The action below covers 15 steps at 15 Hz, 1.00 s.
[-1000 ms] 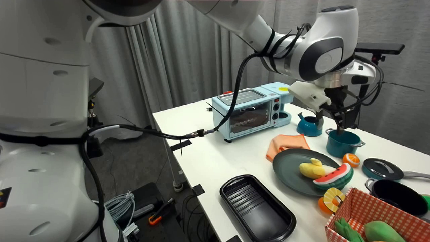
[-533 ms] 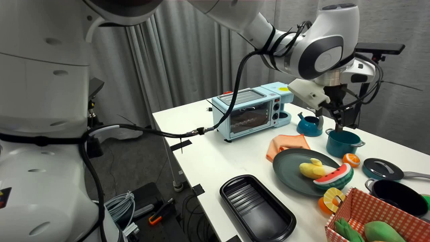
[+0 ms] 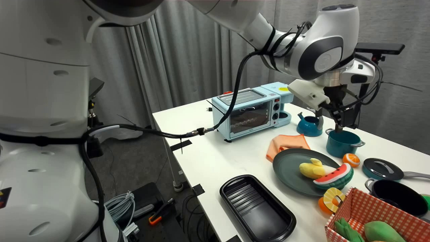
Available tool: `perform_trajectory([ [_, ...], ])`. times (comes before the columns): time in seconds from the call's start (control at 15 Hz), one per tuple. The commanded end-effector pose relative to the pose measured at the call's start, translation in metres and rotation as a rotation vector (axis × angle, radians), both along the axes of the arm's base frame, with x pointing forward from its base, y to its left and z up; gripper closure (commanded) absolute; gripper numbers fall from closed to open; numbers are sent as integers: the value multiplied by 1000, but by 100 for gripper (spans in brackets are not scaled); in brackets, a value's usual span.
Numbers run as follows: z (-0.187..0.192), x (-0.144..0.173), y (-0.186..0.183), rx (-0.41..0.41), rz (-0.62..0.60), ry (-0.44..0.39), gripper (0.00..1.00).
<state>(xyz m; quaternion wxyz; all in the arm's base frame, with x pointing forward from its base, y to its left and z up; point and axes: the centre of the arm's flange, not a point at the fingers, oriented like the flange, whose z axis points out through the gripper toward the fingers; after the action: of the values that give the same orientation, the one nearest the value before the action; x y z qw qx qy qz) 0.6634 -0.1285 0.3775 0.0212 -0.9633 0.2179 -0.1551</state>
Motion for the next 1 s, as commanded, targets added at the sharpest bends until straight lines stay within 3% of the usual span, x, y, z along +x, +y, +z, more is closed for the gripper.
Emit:
perform_trajectory([
  [0.0,-8,11,-5,-4,-11,11,0],
  [0.6,-79,48,-36,-14,-55,114,0],
  [0.93,-124,37,-36,-6,-67,202,0],
])
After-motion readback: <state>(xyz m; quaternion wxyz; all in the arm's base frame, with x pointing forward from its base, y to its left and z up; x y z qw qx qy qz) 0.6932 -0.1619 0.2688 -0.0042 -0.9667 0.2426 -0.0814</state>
